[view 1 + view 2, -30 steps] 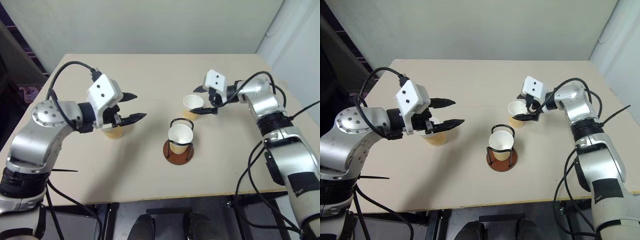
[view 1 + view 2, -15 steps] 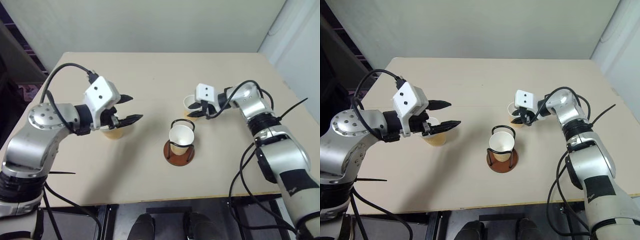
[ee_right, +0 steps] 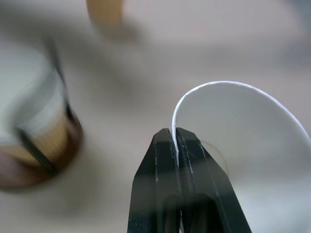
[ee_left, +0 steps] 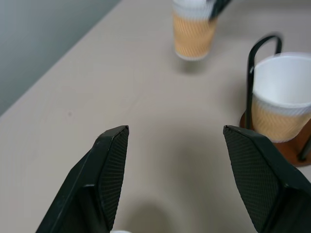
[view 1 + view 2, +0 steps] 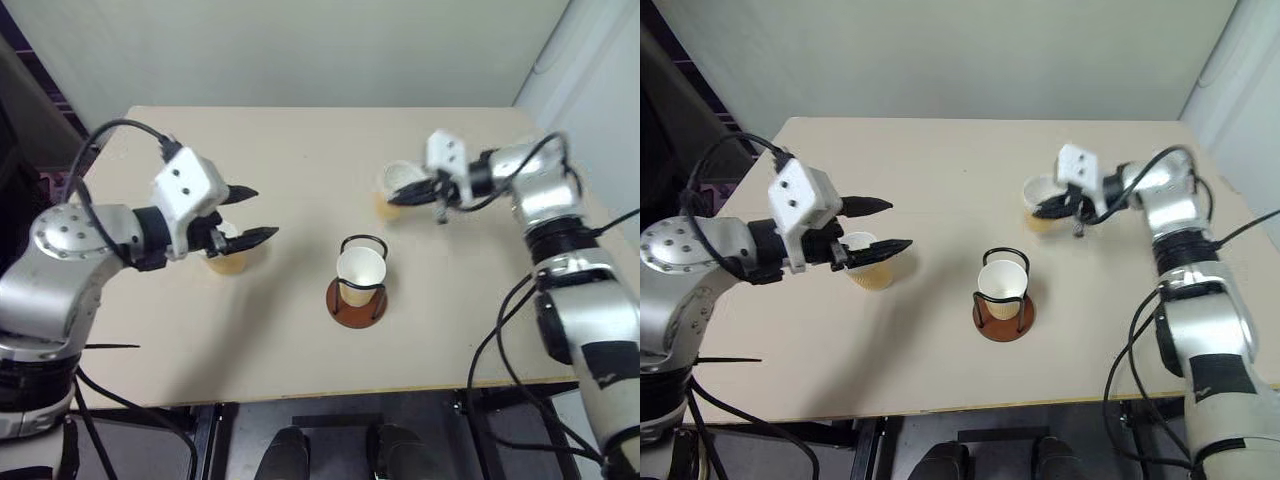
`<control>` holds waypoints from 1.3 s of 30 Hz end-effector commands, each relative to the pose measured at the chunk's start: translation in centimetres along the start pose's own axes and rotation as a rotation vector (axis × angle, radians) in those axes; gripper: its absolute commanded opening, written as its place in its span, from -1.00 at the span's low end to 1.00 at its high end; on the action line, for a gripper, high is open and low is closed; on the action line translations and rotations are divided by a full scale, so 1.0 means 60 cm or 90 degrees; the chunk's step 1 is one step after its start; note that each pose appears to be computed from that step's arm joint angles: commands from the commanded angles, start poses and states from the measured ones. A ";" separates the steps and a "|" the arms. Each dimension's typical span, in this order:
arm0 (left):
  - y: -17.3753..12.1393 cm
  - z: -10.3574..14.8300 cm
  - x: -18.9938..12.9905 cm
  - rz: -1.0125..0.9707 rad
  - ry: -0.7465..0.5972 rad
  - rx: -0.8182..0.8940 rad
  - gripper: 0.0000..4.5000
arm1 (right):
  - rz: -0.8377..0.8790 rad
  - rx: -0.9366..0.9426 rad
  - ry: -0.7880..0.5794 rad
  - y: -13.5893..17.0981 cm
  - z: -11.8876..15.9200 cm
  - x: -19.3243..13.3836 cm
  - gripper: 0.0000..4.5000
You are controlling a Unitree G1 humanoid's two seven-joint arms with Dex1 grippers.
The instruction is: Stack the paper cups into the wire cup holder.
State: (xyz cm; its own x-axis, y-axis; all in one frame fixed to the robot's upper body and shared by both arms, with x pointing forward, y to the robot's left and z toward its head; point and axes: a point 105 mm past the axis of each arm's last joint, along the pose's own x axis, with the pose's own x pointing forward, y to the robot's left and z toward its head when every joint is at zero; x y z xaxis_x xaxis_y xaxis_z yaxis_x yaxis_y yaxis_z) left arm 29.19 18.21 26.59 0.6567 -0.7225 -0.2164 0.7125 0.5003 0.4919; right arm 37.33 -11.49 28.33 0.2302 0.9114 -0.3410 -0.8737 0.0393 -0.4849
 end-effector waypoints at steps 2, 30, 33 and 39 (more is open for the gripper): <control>-0.002 0.005 -0.039 -0.025 0.005 0.022 0.48 | 0.108 -0.020 -0.143 0.064 0.123 -0.038 -0.99; -0.013 -0.015 -0.041 -0.037 0.040 0.025 0.48 | 0.180 -0.027 -0.018 0.159 0.041 0.065 0.71; -0.011 -0.015 -0.040 -0.037 0.041 0.028 0.48 | 0.178 -0.030 -0.022 0.158 0.045 0.060 0.99; 0.033 -0.047 -0.076 0.032 0.132 0.052 0.48 | 0.152 0.004 -0.121 0.130 0.088 0.002 0.99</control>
State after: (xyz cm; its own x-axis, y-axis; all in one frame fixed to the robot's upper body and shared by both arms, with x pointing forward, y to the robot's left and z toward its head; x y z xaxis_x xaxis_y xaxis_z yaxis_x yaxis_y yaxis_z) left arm 28.23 22.47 24.92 0.6806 -0.6353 -0.3650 0.7185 0.4815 0.5019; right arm 28.38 -8.10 26.61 -0.0913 0.9349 -0.3430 -0.9113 -0.2173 -0.3497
